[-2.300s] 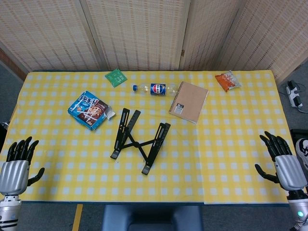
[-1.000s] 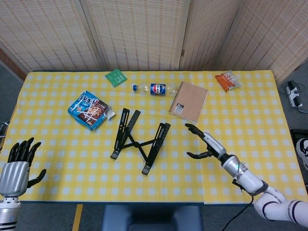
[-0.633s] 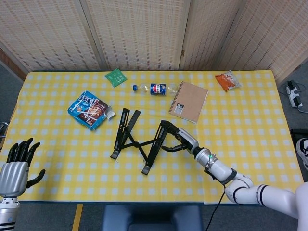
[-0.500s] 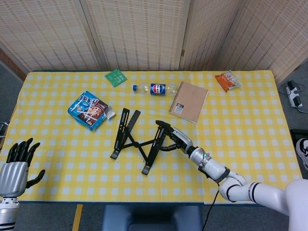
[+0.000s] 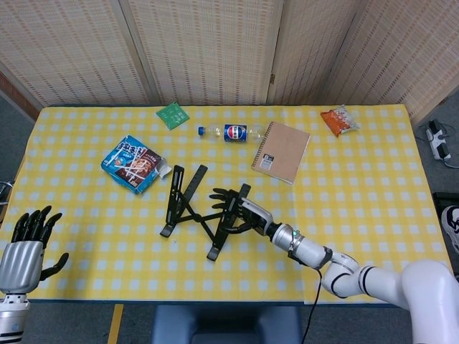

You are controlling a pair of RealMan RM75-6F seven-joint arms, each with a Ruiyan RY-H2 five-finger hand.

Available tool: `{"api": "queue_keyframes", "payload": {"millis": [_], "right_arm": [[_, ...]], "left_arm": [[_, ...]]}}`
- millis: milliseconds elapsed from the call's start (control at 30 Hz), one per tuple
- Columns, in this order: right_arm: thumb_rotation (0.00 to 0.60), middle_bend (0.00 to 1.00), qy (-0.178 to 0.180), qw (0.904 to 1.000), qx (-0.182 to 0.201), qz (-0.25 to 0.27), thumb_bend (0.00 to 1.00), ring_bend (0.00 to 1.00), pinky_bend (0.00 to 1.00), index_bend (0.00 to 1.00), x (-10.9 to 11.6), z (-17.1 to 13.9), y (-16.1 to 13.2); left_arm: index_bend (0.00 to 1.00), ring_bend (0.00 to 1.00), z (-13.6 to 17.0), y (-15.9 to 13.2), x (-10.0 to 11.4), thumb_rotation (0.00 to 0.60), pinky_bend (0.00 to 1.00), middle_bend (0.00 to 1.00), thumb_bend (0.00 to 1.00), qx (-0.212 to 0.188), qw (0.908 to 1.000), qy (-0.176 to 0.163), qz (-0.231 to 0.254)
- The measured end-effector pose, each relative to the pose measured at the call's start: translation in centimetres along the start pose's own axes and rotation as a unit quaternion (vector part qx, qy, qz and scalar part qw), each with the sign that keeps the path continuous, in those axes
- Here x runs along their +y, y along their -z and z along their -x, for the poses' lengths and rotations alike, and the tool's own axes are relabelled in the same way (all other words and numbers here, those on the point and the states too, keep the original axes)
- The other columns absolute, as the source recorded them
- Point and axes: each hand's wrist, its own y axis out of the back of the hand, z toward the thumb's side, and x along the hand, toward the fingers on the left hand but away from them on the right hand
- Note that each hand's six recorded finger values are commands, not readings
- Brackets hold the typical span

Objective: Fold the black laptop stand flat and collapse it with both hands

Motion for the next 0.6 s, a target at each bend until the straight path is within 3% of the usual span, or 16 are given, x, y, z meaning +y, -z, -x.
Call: {"api": "queue_keyframes", "payload": {"millis": [233, 600], "right_arm": [[0.6, 0.18, -0.073, 0.9972, -0.009, 0.019, 0.29, 0.23, 0.07, 0.0, -1.7, -1.1, 0.3], [0.6, 0.18, -0.196, 0.98, -0.031, 0.017, 0.29, 0.24, 0.09, 0.0, -4.2, -4.6, 0.4]], "left_arm": [[0.18, 0.03, 0.0, 0.0, 0.1, 0.6, 0.0, 0.09, 0.31, -0.002, 1.0, -0.003, 0.004], [0.18, 0.04, -0.4, -0.9, 0.3, 0.6, 0.0, 0.11, 0.31, -0.021, 0.9997, -0.006, 0.01]]}}
